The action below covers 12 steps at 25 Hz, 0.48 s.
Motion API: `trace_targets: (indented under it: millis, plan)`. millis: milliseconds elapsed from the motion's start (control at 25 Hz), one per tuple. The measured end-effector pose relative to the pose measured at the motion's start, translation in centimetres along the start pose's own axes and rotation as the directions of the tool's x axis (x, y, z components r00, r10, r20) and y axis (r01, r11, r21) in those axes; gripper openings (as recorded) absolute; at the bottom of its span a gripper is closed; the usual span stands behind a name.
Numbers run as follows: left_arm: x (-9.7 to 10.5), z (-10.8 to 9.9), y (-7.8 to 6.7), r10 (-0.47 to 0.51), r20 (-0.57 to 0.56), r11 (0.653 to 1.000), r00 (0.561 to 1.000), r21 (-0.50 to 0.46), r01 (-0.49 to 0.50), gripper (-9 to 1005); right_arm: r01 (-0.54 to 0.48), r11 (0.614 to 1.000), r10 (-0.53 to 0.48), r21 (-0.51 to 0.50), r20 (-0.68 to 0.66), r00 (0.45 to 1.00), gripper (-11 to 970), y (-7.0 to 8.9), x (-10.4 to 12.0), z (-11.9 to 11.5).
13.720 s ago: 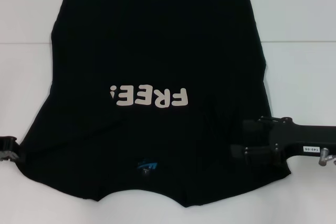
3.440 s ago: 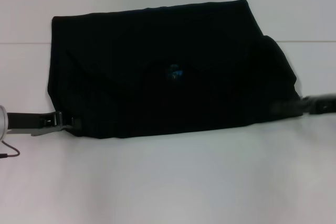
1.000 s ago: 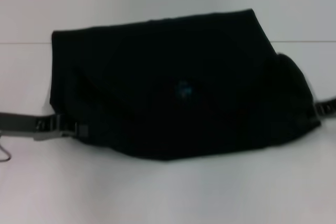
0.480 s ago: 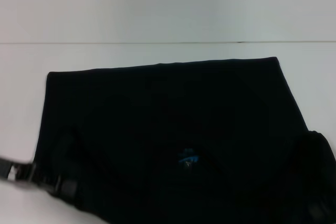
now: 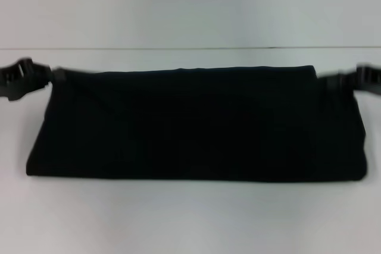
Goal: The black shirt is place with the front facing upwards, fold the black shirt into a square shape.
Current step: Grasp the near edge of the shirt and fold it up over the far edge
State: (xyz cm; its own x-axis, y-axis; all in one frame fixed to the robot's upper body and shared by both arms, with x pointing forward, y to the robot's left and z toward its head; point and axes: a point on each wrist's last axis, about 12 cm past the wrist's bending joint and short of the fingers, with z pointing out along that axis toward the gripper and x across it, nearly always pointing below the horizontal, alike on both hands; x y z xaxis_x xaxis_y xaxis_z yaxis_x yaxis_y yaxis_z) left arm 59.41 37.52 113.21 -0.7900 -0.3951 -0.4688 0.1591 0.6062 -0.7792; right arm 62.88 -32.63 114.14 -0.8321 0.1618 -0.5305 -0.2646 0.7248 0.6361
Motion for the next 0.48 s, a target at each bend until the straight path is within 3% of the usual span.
trace_targets:
  millis: [200, 400, 480]
  plan:
    - [0.5, 2.0, 1.3, -0.03, 0.176, 0.997, 0.984, -0.062, 0.042, 68, -0.058, 0.998, 0.048, 0.039, 0.219, 0.975, 85, -0.4, -0.8, 3.0]
    - [1.1, 3.8, 1.6, -0.008, 0.234, 0.992, 0.972, -0.118, 0.037, 71, -0.034, 0.995, 0.004, 0.093, 0.304, 0.953, 81, 0.2, -0.9, 5.3]
    - [0.6, 5.3, 1.1, 0.04, 0.25, 0.988, 0.967, -0.152, -0.002, 73, -0.009, 0.994, -0.025, 0.112, 0.304, 0.952, 82, 0.7, -1.1, 6.1]
